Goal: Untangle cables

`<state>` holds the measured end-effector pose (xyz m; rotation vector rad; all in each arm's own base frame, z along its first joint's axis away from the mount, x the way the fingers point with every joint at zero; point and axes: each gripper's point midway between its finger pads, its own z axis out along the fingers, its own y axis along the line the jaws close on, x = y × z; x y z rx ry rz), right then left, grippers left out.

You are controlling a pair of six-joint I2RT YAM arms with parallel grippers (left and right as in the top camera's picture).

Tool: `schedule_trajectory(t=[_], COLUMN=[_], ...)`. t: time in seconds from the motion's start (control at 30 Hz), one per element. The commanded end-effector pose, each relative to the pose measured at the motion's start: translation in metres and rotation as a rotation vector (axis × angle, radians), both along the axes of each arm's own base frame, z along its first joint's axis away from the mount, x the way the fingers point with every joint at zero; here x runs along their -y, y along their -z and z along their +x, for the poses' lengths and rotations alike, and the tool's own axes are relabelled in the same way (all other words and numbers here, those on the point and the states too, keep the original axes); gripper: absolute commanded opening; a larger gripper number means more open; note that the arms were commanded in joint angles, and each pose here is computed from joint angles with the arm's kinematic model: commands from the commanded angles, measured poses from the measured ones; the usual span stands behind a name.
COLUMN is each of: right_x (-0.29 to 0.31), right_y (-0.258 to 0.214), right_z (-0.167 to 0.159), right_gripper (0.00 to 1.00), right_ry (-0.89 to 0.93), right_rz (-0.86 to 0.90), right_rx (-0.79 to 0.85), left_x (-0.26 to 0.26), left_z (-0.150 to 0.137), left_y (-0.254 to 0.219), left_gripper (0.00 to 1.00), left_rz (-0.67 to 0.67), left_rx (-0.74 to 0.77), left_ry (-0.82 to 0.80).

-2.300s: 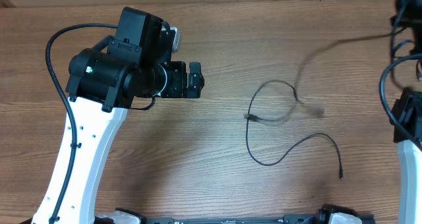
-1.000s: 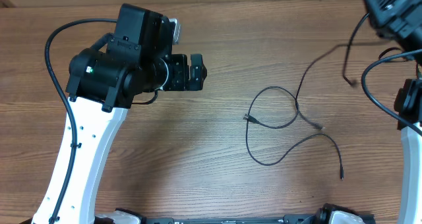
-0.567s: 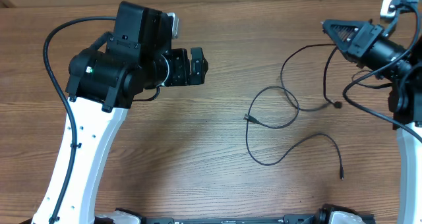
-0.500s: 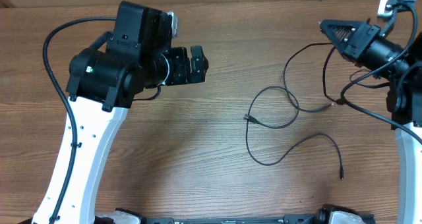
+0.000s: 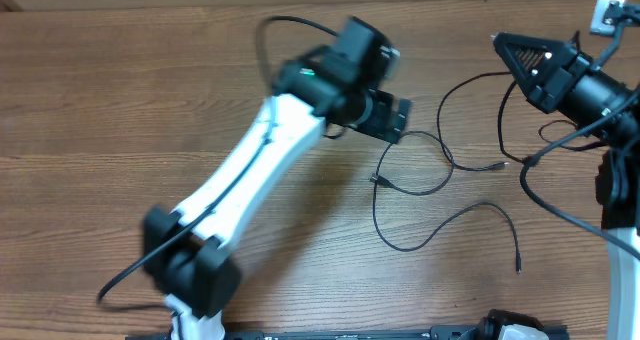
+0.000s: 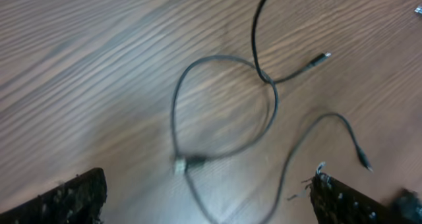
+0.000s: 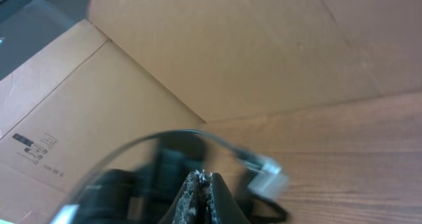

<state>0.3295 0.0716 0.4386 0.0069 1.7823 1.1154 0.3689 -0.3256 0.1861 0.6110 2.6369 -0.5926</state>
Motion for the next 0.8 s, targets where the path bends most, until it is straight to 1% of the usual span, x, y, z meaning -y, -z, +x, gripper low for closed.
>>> schedule_trajectory(t=[0.0,0.1,0.23,0.37,0.4,0.43,0.47,0.5,0.53,0.63,0.7,0.77], right_x=[0.004,0.004,0.002,0.0,0.0,0.0,0.0,0.0,0.0,0.0,0.001,0.008], right_y=[-0.018,-0.021,-0.021,-0.021,-0.021,-0.021,-0.02,-0.02,-0.019,-0.013,-0.008,0.004], right_z=[-0.015,-0.018,-0.02,-0.021,-0.021,-0.021,-0.021,-0.021,-0.021,-0.021,-0.021,-0.016], right_gripper=[0.04,0.04,0.04,0.04,0.04,0.04,0.04,0.04,0.04,0.04,0.04,0.04], right_ry=[0.006,0.009,-0.007,-0.021,-0.021,-0.021,-0.02,-0.02,-0.02,-0.02,-0.018,0.03], right_rz=[-0.023,-0.025,-0.023,-0.021,-0.021,-0.021,-0.021,-0.02,-0.019,-0.015,-0.04,-0.08], right_rx=[0.071,0.08,0.079,0.079,0.079,0.077,0.076,0.073,0.069,0.04,0.039,0.015], left_x=[0.031,0.071,0.116,0.14,0.143,0.147,0.152,0.154,0.155,0.144,0.126,0.098], left_z=[0.008,0.007,-0.002,-0.002,-0.001,-0.001,-0.001,0.002,0.004,0.02,0.034,0.047], left_y=[0.038,0.059,0.079,0.106,0.11,0.114,0.118,0.12,0.121,0.116,0.098,0.073], left_gripper=[0.99,1.0,1.0,0.99,0.93,0.82,0.56,0.27,0.05,0.04,0.04,0.04], left_rz=[-0.027,-0.156,-0.322,-0.369,-0.37,-0.375,-0.381,-0.385,-0.389,-0.363,-0.36,-0.349], left_rx=[-0.011,-0.043,-0.075,-0.064,-0.056,-0.046,-0.033,-0.018,-0.008,0.016,0.017,0.011], left_ry=[0.09,0.183,0.323,0.362,0.366,0.372,0.379,0.38,0.379,0.326,0.285,0.231])
